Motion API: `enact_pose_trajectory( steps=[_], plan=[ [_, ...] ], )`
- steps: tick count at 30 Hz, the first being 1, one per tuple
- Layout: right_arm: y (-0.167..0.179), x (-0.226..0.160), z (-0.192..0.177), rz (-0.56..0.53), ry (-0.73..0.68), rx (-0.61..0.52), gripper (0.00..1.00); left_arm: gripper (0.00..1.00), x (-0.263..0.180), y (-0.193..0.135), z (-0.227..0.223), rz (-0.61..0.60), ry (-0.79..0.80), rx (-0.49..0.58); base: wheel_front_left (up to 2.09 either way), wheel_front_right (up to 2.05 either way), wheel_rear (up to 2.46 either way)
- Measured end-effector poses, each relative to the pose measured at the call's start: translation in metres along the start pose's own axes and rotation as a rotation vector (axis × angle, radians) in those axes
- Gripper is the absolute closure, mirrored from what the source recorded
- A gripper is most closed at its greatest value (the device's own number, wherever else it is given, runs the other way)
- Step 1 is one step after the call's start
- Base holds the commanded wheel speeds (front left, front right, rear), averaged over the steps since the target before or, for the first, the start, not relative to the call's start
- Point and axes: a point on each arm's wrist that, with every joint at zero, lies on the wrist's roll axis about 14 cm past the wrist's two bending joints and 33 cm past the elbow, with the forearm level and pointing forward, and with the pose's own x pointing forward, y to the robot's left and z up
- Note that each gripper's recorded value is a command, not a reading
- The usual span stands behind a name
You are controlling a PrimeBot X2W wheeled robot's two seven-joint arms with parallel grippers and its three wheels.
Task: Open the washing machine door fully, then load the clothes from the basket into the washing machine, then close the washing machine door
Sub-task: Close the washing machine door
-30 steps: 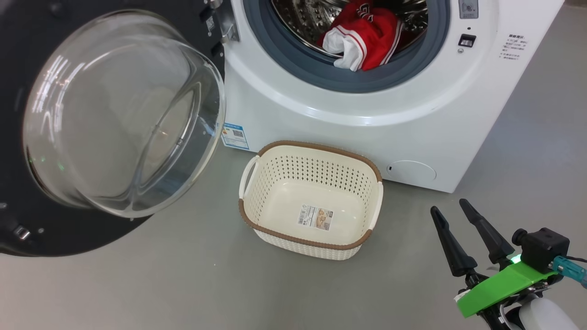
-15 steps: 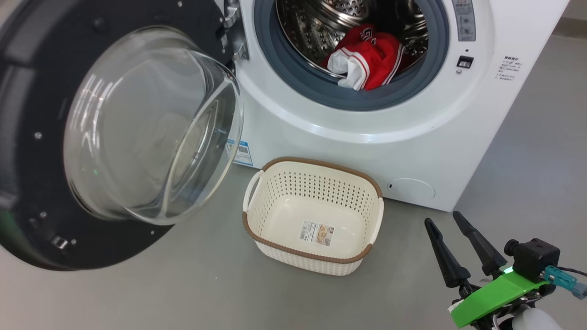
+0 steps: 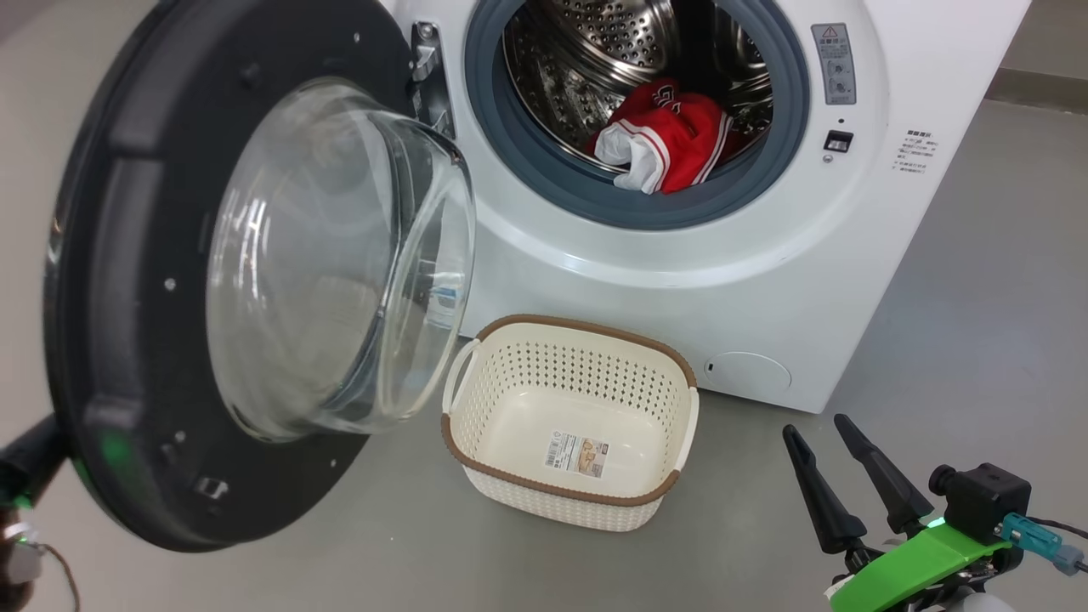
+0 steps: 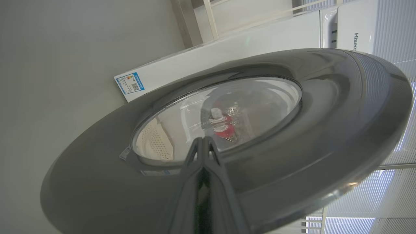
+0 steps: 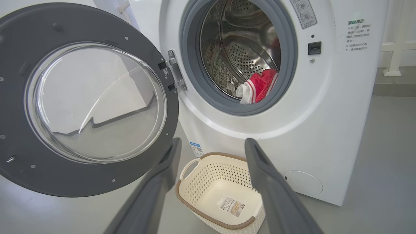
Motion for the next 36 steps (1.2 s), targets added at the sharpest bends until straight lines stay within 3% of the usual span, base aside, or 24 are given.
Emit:
enact_pose_trajectory(
  steps=[20, 36],
  plan=[
    [-0.009, -0.010, 0.008, -0.043, -0.028, 0.003, 0.00, 1.00, 0.010, -0.042, -0.075, -0.097, 0.243, 0.072, 0.00, 0.00, 0.00],
    [-0.017, -0.017, 0.013, -0.071, -0.039, -0.002, 0.00, 1.00, 0.015, -0.054, -0.092, -0.125, 0.276, 0.087, 0.00, 0.00, 0.00]
  ],
)
